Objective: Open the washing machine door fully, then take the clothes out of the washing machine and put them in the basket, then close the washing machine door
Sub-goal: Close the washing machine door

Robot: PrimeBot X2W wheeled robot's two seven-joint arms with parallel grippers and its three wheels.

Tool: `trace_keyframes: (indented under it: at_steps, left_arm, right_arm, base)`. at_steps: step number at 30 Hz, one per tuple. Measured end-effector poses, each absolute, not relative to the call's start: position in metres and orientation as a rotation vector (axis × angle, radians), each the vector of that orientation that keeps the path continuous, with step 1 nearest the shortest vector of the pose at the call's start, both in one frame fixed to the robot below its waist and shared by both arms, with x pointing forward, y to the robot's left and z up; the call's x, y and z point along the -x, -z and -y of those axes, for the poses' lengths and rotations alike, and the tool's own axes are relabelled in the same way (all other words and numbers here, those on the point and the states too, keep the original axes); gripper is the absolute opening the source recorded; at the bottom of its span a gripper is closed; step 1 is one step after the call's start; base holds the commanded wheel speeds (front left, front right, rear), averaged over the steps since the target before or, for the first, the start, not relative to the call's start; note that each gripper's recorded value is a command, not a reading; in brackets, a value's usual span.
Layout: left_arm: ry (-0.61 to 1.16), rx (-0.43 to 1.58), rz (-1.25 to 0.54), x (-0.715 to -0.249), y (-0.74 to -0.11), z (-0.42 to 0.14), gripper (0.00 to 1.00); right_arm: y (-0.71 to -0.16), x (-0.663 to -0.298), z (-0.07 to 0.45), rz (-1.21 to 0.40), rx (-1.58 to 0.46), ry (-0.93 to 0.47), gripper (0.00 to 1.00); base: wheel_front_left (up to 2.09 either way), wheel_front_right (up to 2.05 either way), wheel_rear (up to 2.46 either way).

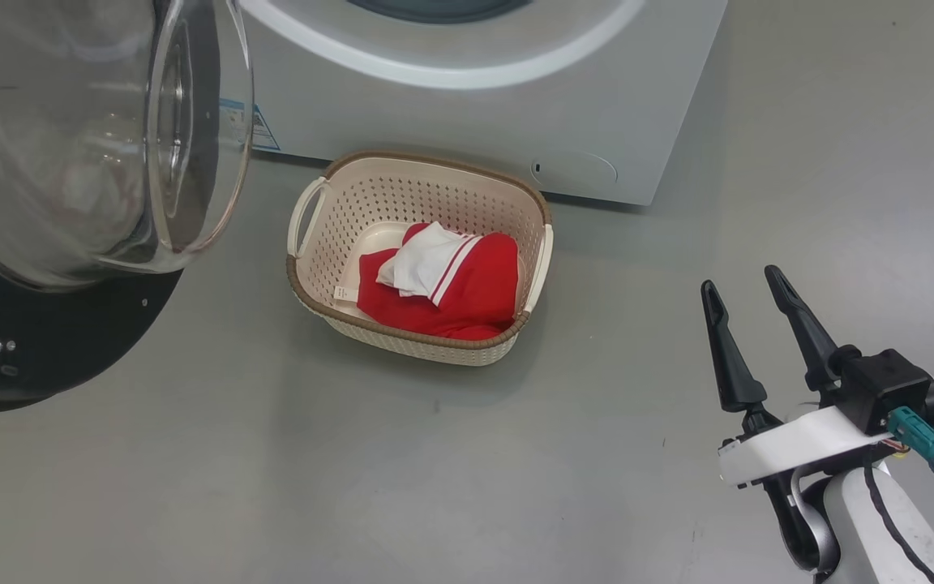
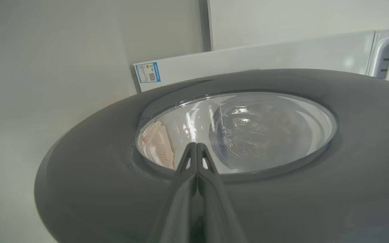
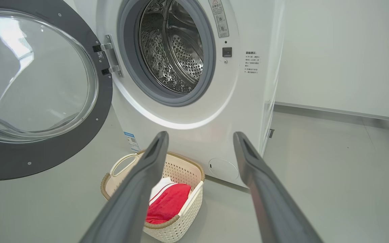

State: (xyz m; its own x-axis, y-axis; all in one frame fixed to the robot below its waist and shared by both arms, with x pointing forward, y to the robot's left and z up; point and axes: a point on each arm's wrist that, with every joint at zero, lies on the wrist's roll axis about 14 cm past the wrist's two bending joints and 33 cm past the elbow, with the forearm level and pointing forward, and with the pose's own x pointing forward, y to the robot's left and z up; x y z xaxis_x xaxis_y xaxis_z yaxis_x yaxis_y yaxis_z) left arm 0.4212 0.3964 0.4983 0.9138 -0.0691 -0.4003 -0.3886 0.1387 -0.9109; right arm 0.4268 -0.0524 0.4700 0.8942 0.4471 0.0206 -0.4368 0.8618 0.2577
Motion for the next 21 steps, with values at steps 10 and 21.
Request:
trace_keyframes:
  at_steps: [10, 21]
  left_arm:
    - [-0.031, 1.498, -0.349, -0.413, -0.519, -0.374, 0.0]
    - [0.098, 1.504, -0.455, -0.399, -0.509, -0.334, 0.0]
  right_arm:
    - [-0.474, -0.421, 0.045, -0.035, -0.267, -0.482, 1.0]
    - [-0.481, -0.417, 0.041, -0.023, -0.267, -0.492, 1.0]
  base:
    - [0.0, 0.0, 0.0]
    - [0.0, 0.0, 0.0]
